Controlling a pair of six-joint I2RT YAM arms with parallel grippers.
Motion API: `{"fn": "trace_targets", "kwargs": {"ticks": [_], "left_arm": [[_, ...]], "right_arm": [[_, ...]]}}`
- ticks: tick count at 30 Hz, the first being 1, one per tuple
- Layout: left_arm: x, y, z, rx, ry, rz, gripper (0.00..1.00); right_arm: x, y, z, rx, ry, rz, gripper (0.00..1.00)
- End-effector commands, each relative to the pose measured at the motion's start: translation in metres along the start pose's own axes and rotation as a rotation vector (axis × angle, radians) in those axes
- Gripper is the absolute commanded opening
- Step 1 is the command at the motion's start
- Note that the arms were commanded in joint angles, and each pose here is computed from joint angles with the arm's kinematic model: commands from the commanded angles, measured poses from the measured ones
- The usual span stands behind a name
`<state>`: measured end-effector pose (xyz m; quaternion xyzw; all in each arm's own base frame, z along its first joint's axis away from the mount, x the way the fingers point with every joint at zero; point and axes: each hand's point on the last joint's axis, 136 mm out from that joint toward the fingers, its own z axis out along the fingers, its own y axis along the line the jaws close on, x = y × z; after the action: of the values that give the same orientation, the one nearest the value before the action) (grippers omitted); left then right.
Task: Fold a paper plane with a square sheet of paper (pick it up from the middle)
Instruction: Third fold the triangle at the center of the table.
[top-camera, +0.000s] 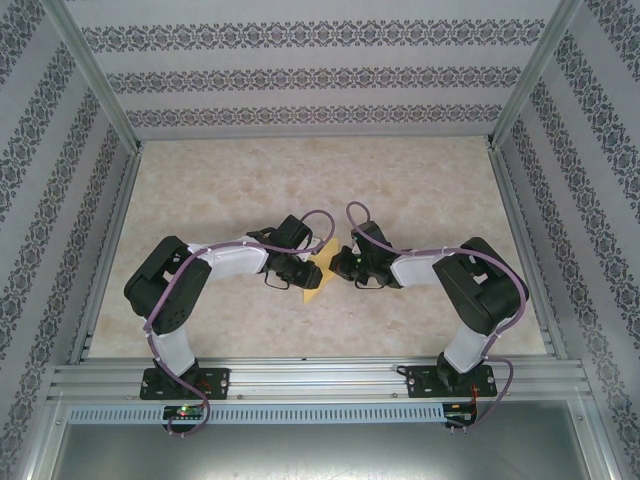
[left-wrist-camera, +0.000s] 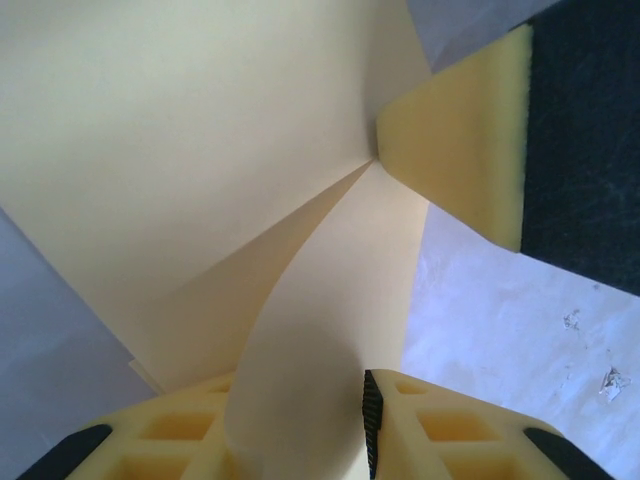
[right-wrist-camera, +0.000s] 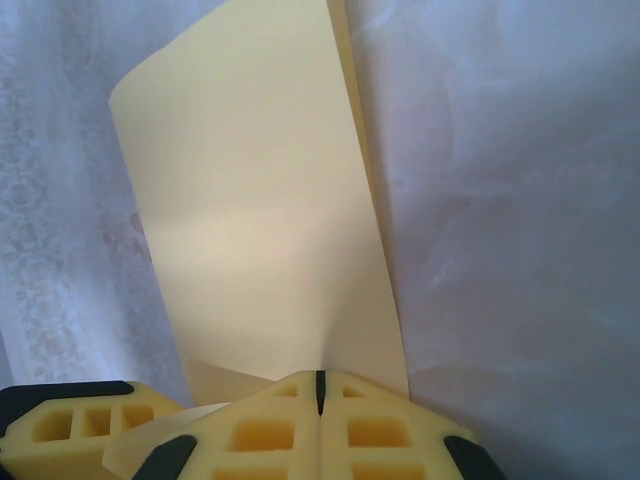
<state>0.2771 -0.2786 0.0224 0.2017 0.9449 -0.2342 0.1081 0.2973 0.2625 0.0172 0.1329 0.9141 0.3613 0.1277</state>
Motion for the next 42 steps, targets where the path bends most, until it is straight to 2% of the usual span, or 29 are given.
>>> {"fn": "trace_targets", "kwargs": {"ticks": [1, 4, 8, 21, 30, 35, 37, 42], "left_arm": [[0.013, 0.011, 0.0, -0.053, 0.031, -0.026, 0.34], [0.012, 0.012, -0.001, -0.063, 0.023, -0.032, 0.35], [0.012, 0.013, -0.002, -0.067, 0.025, -0.037, 0.35], [0.013, 0.013, -0.004, -0.072, 0.024, -0.041, 0.36], [0.012, 0.013, -0.005, -0.074, 0.021, -0.047, 0.37], [0.004, 0.008, -0.028, -0.086, -0.039, -0.071, 0.42], [0.004, 0.013, -0.042, -0.136, -0.069, -0.095, 0.48], [0.011, 0.023, -0.075, -0.221, -0.131, -0.154, 0.51]], "right_arm": [[0.002, -0.004, -0.004, 0.008, 0.002, 0.002, 0.0], [-0.006, 0.013, -0.019, -0.02, -0.029, -0.036, 0.0], [-0.014, 0.014, -0.026, -0.025, -0.05, -0.043, 0.0], [-0.007, -0.013, -0.003, 0.02, 0.011, 0.006, 0.0], [-0.015, 0.013, -0.032, -0.005, -0.05, -0.054, 0.0], [-0.01, 0.003, -0.048, 0.045, -0.074, -0.072, 0.08], [-0.006, -0.002, -0.053, 0.054, -0.083, -0.074, 0.11], [0.004, -0.008, -0.059, 0.051, -0.07, -0.072, 0.18]]}}
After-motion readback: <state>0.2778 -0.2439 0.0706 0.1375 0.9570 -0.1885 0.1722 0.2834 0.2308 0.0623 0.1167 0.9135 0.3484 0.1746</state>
